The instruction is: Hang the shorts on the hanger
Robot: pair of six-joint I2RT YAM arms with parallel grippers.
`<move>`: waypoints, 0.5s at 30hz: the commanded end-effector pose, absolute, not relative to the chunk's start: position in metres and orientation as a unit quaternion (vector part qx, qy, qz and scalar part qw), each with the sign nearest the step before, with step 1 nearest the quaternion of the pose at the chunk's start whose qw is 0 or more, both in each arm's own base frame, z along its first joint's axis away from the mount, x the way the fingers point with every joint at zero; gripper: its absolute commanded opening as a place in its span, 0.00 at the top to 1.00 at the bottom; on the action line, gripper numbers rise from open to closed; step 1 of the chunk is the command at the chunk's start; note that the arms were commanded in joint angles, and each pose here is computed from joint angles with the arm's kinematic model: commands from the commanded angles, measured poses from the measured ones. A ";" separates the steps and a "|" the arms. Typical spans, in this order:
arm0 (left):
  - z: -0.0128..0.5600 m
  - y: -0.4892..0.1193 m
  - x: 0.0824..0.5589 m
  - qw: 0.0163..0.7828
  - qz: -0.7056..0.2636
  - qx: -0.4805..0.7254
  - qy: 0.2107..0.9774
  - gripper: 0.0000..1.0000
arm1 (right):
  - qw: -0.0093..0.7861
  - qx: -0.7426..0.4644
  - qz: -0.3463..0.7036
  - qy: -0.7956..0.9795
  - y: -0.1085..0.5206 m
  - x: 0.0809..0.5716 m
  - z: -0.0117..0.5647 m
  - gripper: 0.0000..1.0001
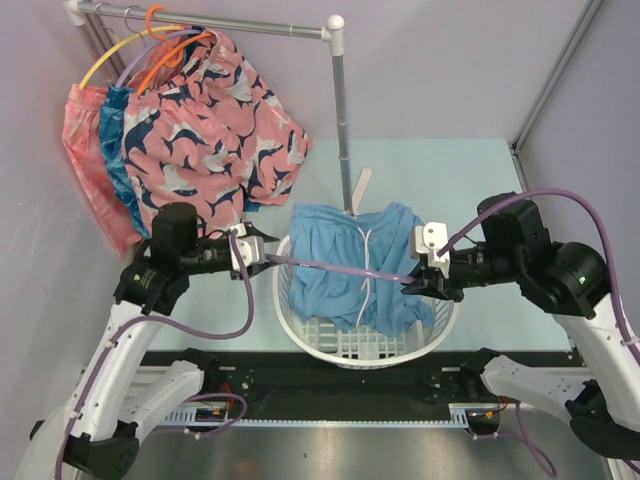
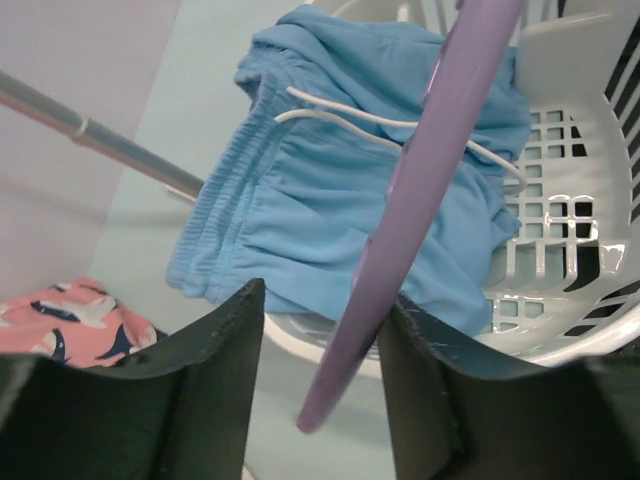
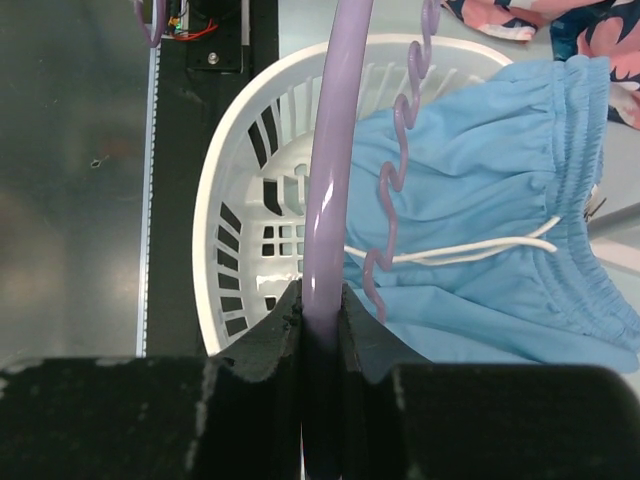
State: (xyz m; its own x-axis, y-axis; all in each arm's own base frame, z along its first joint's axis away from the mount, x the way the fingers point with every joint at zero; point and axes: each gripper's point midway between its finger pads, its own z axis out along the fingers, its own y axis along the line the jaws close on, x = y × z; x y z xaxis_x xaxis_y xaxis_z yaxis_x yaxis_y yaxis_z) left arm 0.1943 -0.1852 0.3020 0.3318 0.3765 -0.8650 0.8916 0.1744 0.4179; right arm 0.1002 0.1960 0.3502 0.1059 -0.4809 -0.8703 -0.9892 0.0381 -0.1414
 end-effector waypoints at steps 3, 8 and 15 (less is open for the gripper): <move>0.307 -0.204 0.164 0.546 -0.264 0.638 0.475 0.84 | 0.422 -0.630 0.312 0.573 0.204 0.103 0.358 1.00; 0.315 -0.205 0.166 0.575 -0.257 0.618 0.471 1.00 | 0.425 -0.604 0.299 0.604 0.207 0.120 0.357 0.34; 0.314 -0.212 0.173 0.542 -0.267 0.615 0.507 1.00 | 0.445 -0.576 0.309 0.612 0.233 0.150 0.383 0.14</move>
